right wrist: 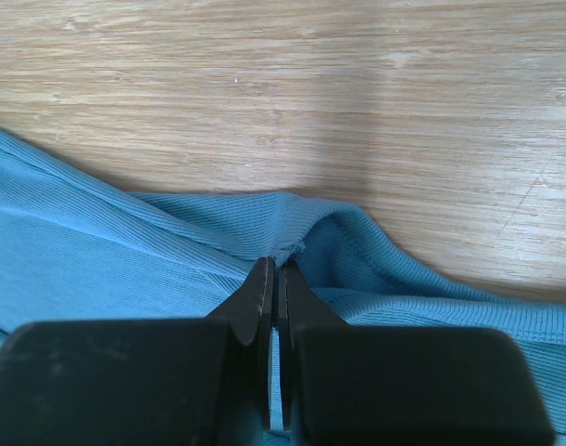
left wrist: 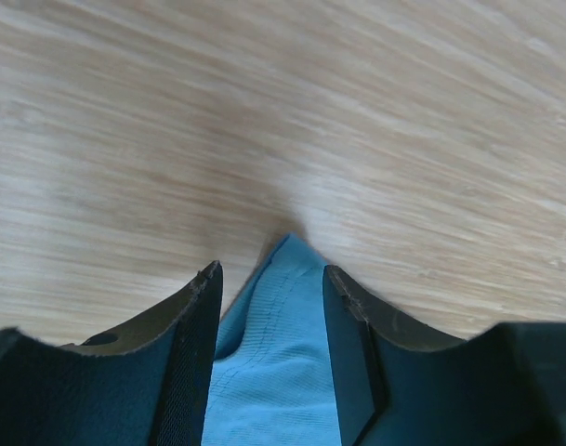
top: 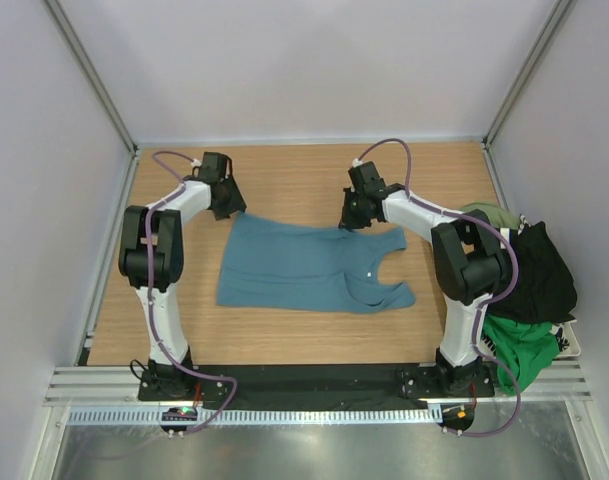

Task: Fold and stack the tank tops
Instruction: Fold the tank top

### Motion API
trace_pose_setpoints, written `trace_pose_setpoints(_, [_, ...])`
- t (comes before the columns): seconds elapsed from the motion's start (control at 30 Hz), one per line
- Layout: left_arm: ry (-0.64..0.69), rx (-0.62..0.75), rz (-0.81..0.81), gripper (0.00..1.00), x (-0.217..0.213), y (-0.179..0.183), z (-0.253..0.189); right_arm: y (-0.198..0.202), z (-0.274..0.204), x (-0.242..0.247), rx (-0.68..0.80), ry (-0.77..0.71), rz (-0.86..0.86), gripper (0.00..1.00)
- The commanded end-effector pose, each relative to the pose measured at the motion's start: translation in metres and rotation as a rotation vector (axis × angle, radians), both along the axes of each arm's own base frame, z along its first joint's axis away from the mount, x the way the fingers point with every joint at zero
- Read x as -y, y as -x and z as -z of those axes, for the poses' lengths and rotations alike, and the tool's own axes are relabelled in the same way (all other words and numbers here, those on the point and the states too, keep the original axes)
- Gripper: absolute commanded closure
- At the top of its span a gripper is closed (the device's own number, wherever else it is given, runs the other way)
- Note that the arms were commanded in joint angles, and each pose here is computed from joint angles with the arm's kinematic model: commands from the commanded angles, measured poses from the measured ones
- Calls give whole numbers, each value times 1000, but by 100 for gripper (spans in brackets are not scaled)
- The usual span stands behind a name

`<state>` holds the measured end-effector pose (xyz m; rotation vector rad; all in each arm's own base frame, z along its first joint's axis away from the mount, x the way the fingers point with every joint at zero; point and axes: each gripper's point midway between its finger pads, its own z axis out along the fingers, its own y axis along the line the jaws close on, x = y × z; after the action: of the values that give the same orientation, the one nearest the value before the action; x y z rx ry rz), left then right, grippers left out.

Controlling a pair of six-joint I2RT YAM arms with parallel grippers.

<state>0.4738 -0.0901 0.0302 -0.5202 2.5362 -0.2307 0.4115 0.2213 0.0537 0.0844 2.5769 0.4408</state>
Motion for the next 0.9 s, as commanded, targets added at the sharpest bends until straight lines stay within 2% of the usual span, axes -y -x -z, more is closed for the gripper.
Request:
trace_pose_setpoints(0.0, [7, 34, 12, 51, 6, -15, -5, -15, -22, -9, 66, -28, -15, 99])
trace_pose_setpoints(0.07, [10, 34, 19, 53, 9, -16, -5, -16, -21, -10, 62, -28, -15, 99])
trace_pose_setpoints(0.23, [-16, 16, 38, 67, 18, -9, 2, -17, -19, -10, 58, -30, -13, 99])
trace_pose_setpoints(0.37, [-51, 2, 18, 72, 13, -6, 6, -16, -19, -11, 54, -30, -10, 99])
trace_pose_setpoints(0.47, [-65, -9, 19, 84, 11, -5, 10, -16, -19, -11, 55, -29, -11, 99])
trace_pose_setpoints(0.5, [-58, -11, 25, 93, 12, -5, 10, -16, -18, -10, 54, -27, -9, 99])
trace_pose_setpoints(0.57, [-52, -3, 30, 100, 14, -8, 7, -17, -19, -10, 55, -28, -9, 99])
trace_pose_setpoints(0.87, [-90, 86, 13, 100, 3, -6, -38, -12, -24, -8, 66, -16, -13, 99])
